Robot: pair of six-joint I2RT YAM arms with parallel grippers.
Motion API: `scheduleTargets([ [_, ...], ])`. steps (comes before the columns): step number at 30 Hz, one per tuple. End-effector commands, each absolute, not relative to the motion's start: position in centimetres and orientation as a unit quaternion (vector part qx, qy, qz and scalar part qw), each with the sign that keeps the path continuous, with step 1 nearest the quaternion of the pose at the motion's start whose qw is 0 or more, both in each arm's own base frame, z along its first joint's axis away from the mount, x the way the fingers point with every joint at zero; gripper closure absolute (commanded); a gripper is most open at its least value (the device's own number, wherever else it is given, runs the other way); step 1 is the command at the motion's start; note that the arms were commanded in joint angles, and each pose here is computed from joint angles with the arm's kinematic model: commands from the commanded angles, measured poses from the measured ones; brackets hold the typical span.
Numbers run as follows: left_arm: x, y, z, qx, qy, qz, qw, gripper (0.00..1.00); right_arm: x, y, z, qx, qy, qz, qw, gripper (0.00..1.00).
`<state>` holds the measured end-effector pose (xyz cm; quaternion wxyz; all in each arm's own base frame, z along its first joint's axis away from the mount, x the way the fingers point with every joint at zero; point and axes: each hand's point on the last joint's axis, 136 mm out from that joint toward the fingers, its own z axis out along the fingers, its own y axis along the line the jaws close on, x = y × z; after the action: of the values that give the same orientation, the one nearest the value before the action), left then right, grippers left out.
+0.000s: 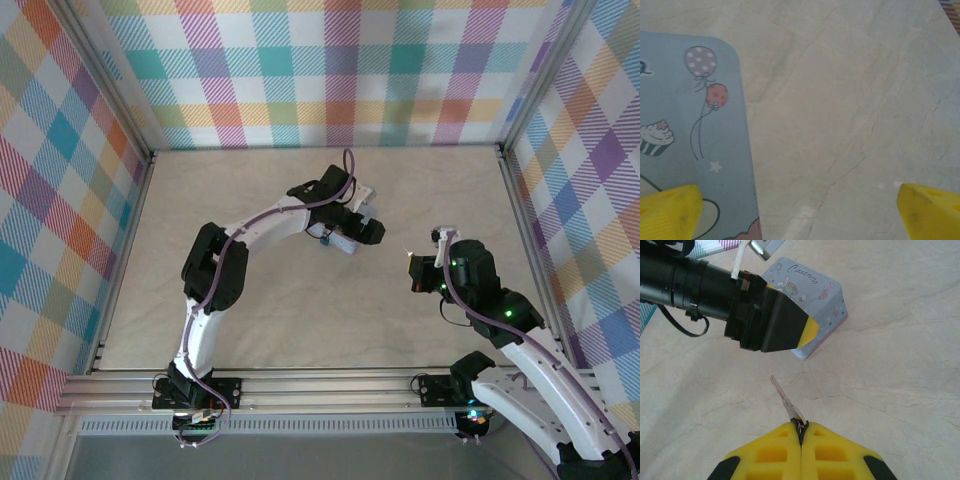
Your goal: Unlock a padlock with a key
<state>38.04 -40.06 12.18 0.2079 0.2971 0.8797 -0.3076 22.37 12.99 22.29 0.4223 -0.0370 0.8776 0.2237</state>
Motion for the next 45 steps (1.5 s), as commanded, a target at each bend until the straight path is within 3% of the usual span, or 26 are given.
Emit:
scheduleTargets([
  [1,36.3,-40.3,12.2,0.286,0.883,-0.321,0.191,0.0,22.8,13.2,23.1,-0.037,0.871,0.229,0.432,1.0],
  [13,37.6,-39.7,20.8,0.283,0.843,-0.334,0.312,0.0,23.3,14.0,23.0,-0.035,0.872,0.242,0.423,1.0],
  [19,37.1,-36.7,25.8,0.268,0.806,-0.32,0.42,0.0,23.7,15.1,22.4,-0.042,0.873,0.259,0.411,1.0],
  [28,35.5,-30.6,28.8,0.202,0.768,-0.291,0.533,0.0,26.2,18.5,21.3,-0.054,0.873,0.301,0.379,1.0],
  [38,34.3,-22.9,25.8,0.082,0.783,-0.296,0.541,0.0,29.6,21.9,18.7,-0.047,0.885,0.327,0.328,1.0],
  [45,34.3,-20.4,20.6,0.046,0.816,-0.326,0.475,0.0,31.9,24.3,17.3,-0.044,0.882,0.358,0.302,1.0],
])
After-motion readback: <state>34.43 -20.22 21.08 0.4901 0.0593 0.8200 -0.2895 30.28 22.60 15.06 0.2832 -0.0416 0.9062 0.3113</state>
